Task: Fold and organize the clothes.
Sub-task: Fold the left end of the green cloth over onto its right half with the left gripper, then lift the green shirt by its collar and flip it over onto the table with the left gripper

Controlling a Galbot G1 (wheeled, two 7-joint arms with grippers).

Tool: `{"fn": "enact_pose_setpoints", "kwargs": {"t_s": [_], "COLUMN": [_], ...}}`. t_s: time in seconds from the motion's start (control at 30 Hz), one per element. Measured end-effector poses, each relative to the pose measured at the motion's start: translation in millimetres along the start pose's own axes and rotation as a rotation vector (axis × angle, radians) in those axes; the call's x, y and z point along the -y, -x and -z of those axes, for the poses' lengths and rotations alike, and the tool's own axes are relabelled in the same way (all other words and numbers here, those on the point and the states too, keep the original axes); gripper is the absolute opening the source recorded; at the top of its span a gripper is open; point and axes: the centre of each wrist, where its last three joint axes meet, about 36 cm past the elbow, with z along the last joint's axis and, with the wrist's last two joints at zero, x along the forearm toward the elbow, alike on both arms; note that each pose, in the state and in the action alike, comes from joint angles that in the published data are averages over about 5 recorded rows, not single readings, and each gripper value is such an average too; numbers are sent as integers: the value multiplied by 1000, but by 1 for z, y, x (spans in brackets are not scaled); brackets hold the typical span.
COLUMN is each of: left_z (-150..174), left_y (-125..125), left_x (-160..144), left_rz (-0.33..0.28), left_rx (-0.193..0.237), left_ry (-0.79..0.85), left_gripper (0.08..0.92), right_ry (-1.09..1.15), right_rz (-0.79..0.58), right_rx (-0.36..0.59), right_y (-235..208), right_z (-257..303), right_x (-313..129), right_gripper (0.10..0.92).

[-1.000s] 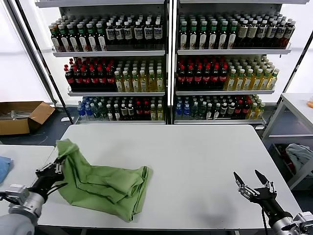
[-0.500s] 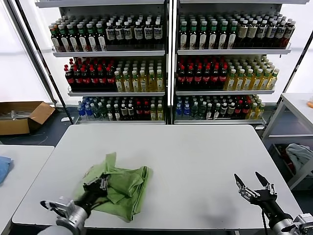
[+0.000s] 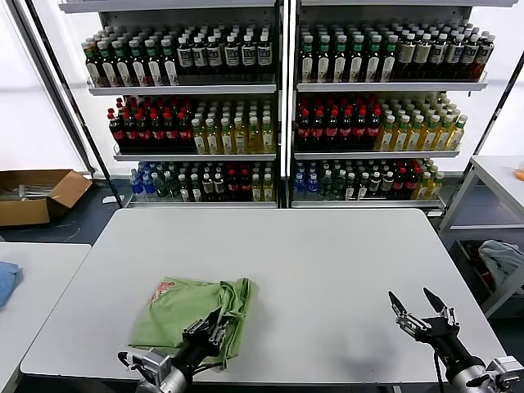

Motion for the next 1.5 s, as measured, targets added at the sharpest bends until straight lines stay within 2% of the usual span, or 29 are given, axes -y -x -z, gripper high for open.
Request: {"fn": "enact_pose_setpoints", "kwargs": {"t_s": [0.2,0.37,0.47,0.57,0.77,0.97,1.23,1.5], "left_z": [5,19,29,36,38,28,9,-5], "left_y": [-5,-15,-20,-22,-22,-17,-7,2], "left_x": [15,19,6,-18,-73,-106,-122,-123], "left_rz": [-14,-30,-4,51,184,264,293,278], "left_rx": [0,26,46,61,57,25,-28,-71], "left_ry": [-51,-109,-122,-118,-106,-122,-161,-194], "left_gripper": [510,657,744,804,822,823,823,823], "right_ry": [6,5,4,6,3,-2,-1,0], "right_rz": [3,3,3,4,14,21,19,25], "right_rx": [-3,-4,-6,-8,-8,-10,-13,-13], "right_y": [-2,-6,-8,-9,-7,-8,-9,-7], "right_z": [-1,-1,-2,-3,-3,-1,-2,-3], "right_x": [-2,-2,-2,-2,-6,-9,-9,-10], "right_gripper": [823,823,823,823,823,823,823,823]}}
